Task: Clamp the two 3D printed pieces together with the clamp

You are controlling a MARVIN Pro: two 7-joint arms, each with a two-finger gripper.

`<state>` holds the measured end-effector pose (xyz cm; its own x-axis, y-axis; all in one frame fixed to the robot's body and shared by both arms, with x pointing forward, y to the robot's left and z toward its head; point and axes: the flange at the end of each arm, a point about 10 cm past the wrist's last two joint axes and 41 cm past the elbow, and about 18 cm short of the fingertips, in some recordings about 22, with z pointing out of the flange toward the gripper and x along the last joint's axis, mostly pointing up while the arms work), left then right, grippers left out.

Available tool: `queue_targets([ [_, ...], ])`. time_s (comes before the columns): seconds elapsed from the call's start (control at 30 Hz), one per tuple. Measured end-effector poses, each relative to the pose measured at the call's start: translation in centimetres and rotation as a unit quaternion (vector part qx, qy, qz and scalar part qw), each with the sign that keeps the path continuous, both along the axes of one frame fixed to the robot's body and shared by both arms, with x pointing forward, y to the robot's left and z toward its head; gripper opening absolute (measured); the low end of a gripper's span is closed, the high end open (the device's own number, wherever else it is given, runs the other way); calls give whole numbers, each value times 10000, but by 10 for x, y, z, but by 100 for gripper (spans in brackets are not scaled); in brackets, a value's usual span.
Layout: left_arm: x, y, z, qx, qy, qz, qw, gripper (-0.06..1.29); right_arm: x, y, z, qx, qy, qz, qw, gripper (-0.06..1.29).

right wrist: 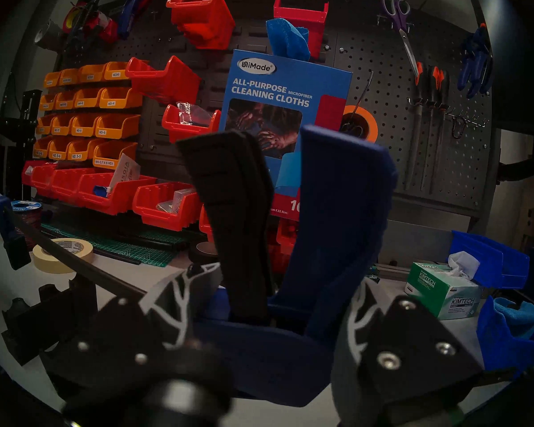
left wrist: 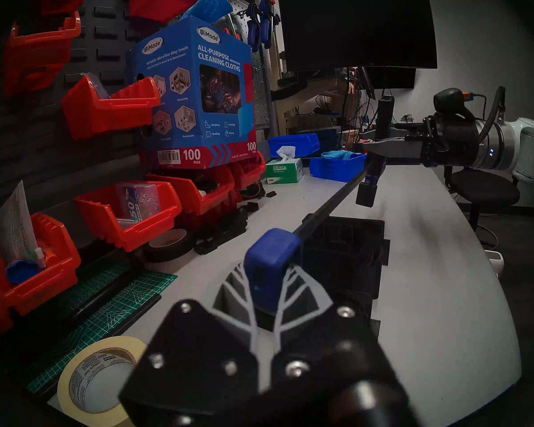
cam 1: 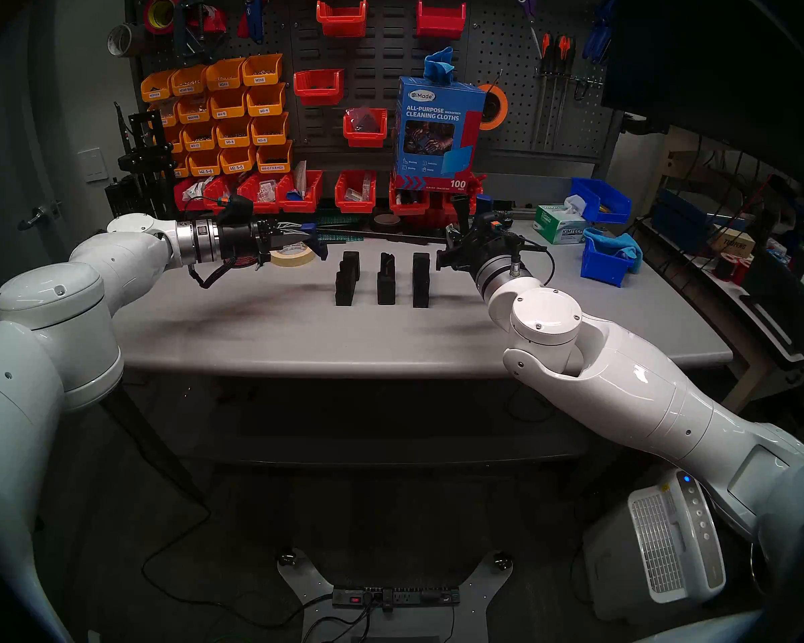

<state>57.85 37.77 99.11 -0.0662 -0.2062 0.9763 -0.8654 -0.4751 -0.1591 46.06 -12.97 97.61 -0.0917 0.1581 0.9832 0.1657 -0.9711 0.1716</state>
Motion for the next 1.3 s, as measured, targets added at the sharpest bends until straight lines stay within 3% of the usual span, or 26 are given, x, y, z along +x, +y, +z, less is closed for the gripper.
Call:
queue_targets([
  [0.7,-2,-2,-14,65,242,5,9997,2,4,1,-7,-142,35,11,9999,55],
  [1.3,-3,-9,-31,168,477,-4,9987,2,5,-3,-25,-198,141,-30,9997,55],
])
